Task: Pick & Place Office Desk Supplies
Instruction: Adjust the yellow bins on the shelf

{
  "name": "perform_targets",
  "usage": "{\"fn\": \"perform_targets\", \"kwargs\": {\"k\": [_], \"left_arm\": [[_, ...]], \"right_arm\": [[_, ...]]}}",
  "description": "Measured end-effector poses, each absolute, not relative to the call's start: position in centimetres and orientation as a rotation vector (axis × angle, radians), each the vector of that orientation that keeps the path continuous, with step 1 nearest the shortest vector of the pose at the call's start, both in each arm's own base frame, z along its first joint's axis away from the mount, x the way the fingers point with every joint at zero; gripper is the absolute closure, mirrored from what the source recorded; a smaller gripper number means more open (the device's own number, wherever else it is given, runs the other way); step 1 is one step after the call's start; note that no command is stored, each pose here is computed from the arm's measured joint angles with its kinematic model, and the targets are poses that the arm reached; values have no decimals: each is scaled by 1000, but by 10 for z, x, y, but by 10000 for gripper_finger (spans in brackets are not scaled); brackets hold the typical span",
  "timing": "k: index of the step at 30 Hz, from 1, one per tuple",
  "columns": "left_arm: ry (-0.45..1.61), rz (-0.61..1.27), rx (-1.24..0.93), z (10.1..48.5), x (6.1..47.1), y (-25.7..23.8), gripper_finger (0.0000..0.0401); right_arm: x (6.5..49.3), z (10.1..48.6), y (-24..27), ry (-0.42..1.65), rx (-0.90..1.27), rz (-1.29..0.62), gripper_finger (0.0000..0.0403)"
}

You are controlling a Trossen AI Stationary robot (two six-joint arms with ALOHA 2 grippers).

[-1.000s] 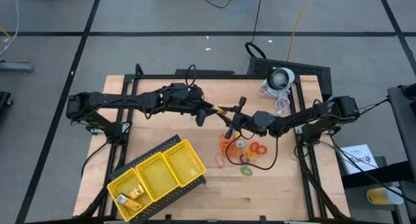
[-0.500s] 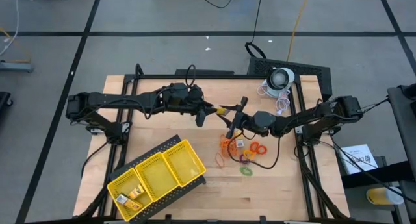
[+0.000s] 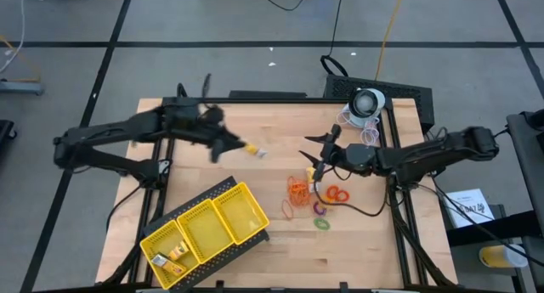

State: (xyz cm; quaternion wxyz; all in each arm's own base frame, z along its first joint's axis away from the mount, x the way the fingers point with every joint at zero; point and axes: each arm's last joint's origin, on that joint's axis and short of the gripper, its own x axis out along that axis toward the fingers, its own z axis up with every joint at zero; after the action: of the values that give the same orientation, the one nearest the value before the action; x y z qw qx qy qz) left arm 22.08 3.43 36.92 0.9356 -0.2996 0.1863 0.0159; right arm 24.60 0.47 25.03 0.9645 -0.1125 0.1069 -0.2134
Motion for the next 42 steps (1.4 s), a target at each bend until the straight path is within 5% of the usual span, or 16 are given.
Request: {"fn": "perform_targets", "kwargs": {"k": [12,21,28,42], "left_arm": [[509,-394,-817,397,105,-19,362],[635,-336,-945,391,96,-49,334],[825,-314,-1003,377,115,-103,356],[877,-97,-1102,344,91,-189,337]], "right_arm": [[231,240,-7,181,-177,-485,202],[231,241,-9,168,-174,-493,202],[231,243,-9,145,-171,-494,202],[231,243,-9,145,-171,-490,202]]}}
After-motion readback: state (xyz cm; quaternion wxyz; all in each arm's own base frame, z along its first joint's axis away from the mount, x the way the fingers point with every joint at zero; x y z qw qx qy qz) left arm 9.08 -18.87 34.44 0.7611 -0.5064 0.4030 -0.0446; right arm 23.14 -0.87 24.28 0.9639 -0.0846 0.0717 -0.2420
